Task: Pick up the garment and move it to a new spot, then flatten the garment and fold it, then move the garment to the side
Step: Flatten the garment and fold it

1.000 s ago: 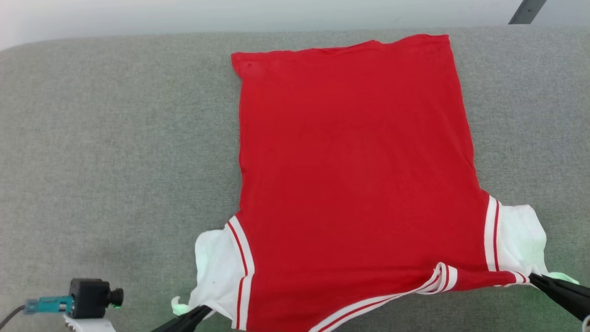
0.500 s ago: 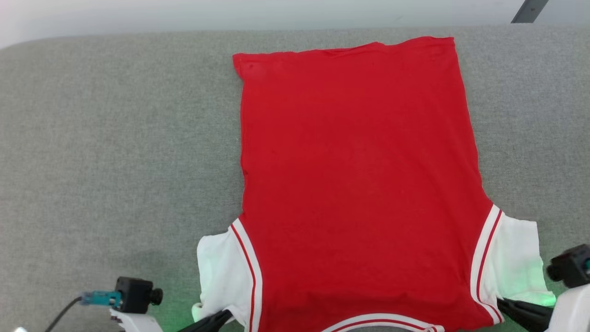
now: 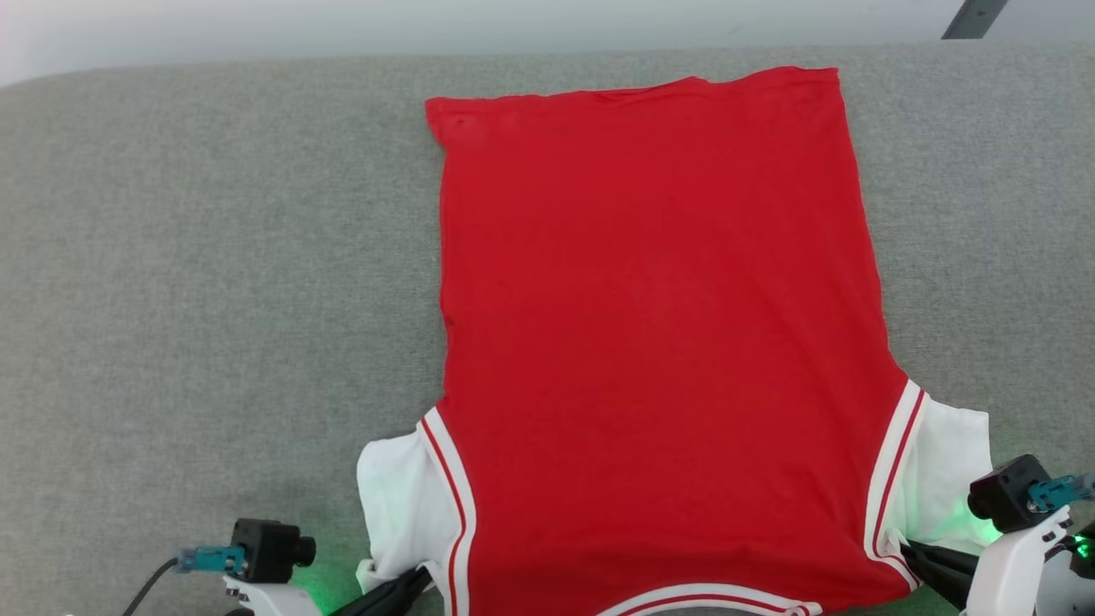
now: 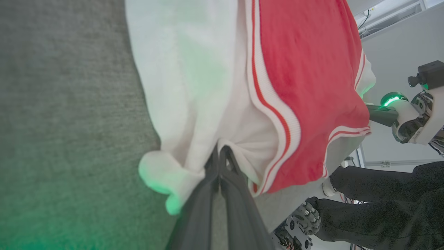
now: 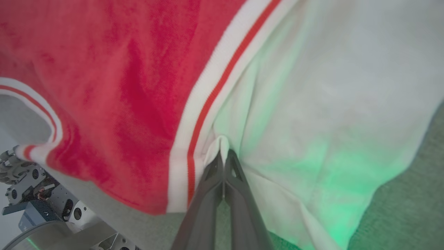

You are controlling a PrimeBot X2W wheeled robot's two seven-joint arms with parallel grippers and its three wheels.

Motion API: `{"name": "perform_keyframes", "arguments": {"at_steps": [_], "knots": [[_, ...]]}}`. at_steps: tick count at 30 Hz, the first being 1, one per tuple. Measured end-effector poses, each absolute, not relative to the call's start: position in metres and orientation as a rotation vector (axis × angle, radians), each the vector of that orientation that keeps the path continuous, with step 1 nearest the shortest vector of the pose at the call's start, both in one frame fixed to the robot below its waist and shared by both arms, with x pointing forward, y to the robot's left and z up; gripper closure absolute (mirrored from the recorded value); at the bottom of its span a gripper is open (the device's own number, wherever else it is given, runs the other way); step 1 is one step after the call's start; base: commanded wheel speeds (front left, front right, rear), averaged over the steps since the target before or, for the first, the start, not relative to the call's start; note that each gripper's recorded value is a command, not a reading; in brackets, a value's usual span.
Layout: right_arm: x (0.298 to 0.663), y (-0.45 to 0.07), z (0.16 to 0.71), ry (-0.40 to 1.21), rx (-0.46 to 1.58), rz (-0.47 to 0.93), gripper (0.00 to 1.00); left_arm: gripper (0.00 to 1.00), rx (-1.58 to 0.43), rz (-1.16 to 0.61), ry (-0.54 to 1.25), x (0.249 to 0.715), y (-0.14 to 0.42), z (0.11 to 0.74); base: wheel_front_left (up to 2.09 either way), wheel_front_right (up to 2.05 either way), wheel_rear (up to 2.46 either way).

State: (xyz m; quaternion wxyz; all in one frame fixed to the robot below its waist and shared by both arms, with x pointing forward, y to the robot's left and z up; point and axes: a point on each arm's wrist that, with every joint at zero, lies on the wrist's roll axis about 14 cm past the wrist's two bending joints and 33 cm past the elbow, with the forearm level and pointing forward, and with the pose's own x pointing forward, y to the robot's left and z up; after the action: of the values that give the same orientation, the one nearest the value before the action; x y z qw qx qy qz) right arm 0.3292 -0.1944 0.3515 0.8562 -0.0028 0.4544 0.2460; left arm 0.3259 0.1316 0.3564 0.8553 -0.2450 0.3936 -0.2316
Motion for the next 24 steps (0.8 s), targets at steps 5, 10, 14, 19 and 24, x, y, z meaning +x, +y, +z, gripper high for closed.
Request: {"name": "perform_keyframes", "arguments": {"at_steps": [5,10,14,19,24], "knots": [[0.330,-0.195,0.358,0.927,-0.065,0.529,0.00,1.00,-0.529,-0.490,0.811,0.330,0.128,0.357,0.00,0.00,0.00],[0.341,-0.197,0.384,0.871,-0.069,0.521,0.00,1.00,-0.544,-0.498,0.794,0.333,0.124,0.360,0.00,0.00,0.00],[0.371,-0.209,0.430,0.763,-0.096,0.502,0.00,1.00,-0.546,-0.506,0.779,0.336,0.122,0.362,0.00,0.00,0.00],[0.419,-0.216,0.487,0.641,-0.111,0.476,0.00,1.00,-0.546,-0.516,0.756,0.340,0.120,0.364,0.00,0.00,0.00],[0.491,-0.218,0.531,0.528,-0.073,0.431,0.00,1.00,-0.540,-0.546,0.729,0.354,0.112,0.366,0.00,0.00,0.00]]}}
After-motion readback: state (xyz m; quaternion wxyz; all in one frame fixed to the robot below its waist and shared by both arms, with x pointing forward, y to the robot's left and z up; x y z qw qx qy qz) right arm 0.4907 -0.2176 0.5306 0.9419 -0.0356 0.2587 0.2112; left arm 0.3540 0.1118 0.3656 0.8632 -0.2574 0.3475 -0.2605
